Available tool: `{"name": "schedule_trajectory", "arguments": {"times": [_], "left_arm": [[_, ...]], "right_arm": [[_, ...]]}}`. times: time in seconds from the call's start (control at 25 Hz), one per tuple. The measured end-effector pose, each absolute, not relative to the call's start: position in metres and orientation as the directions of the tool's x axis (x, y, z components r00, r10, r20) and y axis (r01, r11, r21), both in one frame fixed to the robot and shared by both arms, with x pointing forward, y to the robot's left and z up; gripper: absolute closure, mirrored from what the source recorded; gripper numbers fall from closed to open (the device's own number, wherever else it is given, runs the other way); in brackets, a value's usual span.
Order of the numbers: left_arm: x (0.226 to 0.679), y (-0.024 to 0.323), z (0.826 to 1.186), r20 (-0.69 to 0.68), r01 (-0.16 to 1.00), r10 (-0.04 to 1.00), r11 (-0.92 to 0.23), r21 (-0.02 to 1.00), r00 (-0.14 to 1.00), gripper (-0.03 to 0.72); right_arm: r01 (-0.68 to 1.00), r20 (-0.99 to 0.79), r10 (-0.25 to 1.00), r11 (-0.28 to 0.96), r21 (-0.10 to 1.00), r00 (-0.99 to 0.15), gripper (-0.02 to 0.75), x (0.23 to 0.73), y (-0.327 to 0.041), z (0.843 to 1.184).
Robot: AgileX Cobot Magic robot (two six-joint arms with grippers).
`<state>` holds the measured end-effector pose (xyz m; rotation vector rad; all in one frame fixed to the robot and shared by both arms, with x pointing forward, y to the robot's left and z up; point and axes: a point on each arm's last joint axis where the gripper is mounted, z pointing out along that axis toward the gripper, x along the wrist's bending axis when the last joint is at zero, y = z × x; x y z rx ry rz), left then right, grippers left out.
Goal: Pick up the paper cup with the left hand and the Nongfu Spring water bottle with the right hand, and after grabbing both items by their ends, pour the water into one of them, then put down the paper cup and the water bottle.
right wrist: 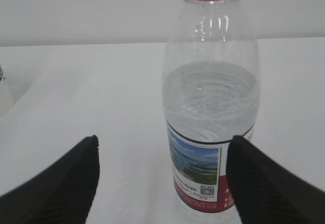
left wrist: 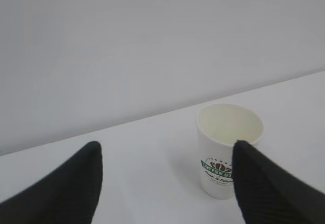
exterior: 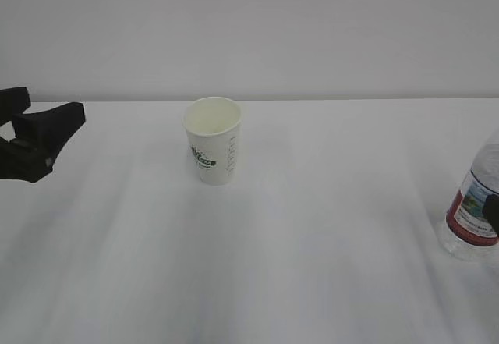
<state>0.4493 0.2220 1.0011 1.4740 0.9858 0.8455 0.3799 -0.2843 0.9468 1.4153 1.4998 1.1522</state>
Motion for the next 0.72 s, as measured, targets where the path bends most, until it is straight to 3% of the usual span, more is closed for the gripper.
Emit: {"name": "schedule_trajectory", "arguments": {"times": [0.56,0.72], "left_arm": [[0.465,0.215,0.97,-0.028,0.191,0.913,-0.055,0.98,0.407,0.109],[0.468,0.214,0.965,-0.033,0.177,0.911,-0.045,0.983,0.411,0.109]], "right_arm": [[0.304,0.093,0.995,-0.076,0.95,-0.04,0.151,0.403,-0.286,0.912],[0.397,0.09,0.996,-0.071,0.915,-0.029,0.15,0.404,-0.286,0.893]]}}
